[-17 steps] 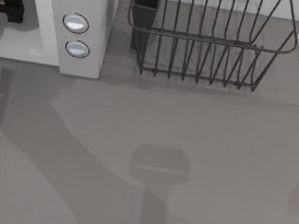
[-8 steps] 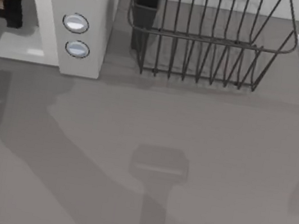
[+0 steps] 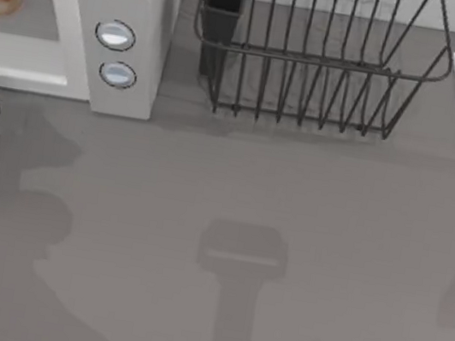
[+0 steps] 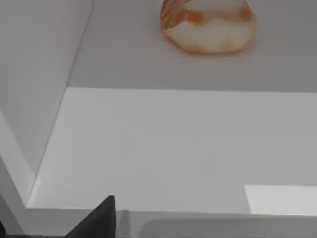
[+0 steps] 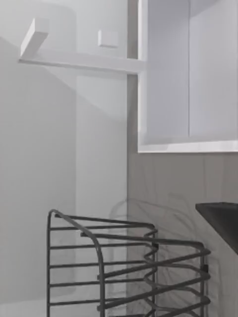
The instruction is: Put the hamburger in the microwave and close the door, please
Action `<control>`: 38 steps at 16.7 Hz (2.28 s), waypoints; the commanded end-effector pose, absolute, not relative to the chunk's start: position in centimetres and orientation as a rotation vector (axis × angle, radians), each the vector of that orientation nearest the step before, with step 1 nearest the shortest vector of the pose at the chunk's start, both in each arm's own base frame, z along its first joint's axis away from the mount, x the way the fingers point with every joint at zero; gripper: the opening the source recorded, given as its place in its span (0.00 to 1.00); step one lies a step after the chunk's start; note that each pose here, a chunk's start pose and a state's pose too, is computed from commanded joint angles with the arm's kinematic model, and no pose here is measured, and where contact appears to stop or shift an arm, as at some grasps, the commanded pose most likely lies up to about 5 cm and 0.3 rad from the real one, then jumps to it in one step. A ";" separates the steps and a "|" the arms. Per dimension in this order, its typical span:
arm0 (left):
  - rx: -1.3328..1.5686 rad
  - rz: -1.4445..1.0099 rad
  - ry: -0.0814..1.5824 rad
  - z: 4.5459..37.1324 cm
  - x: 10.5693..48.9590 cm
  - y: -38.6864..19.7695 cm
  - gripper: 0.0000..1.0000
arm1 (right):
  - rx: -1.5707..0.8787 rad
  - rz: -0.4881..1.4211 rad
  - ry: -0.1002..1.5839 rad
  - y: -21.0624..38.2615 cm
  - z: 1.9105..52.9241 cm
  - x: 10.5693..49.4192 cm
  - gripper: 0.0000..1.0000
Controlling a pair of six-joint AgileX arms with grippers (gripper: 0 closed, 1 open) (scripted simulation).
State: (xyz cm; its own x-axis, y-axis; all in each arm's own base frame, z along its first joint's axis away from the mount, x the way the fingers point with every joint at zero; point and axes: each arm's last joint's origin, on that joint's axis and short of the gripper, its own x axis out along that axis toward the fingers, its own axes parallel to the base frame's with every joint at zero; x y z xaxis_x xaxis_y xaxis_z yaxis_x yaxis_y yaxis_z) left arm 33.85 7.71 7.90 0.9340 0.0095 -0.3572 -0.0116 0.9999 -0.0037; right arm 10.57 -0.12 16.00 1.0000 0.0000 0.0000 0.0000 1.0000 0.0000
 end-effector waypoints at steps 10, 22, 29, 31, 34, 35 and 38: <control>-0.003 0.014 0.349 8.1 27.3 7.3 1.00 | 0.000 0.000 0.000 -0.1 16.0 10.6 1.00; -0.008 0.011 0.368 15.4 27.8 7.3 1.00 | 0.000 0.000 0.000 -0.1 16.0 10.6 1.00; -0.004 0.011 0.355 18.0 27.4 7.2 1.00 | 0.000 0.000 0.000 -0.1 16.0 10.6 1.00; -0.005 0.010 0.357 17.8 27.4 7.2 1.00 | 0.000 0.000 0.000 -0.1 16.0 10.6 1.00; 0.001 0.007 0.338 18.6 26.6 6.6 1.00 | 0.000 0.000 0.000 -0.1 16.0 10.6 1.00; 0.004 0.007 0.326 19.0 26.0 6.3 1.00 | 0.000 0.000 0.000 -0.1 16.0 10.6 1.00; 0.013 0.010 0.283 20.3 23.8 5.0 1.00 | 0.000 0.000 0.000 -0.1 16.0 10.6 1.00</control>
State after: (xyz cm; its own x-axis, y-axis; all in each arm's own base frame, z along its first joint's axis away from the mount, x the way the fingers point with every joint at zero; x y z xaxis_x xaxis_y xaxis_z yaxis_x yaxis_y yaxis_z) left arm 23.80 5.01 20.26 0.9603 0.0117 -0.2787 -0.0082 0.9999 0.0138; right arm 10.57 -0.12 16.00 1.0000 0.0000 0.0000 0.0000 1.0000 0.0000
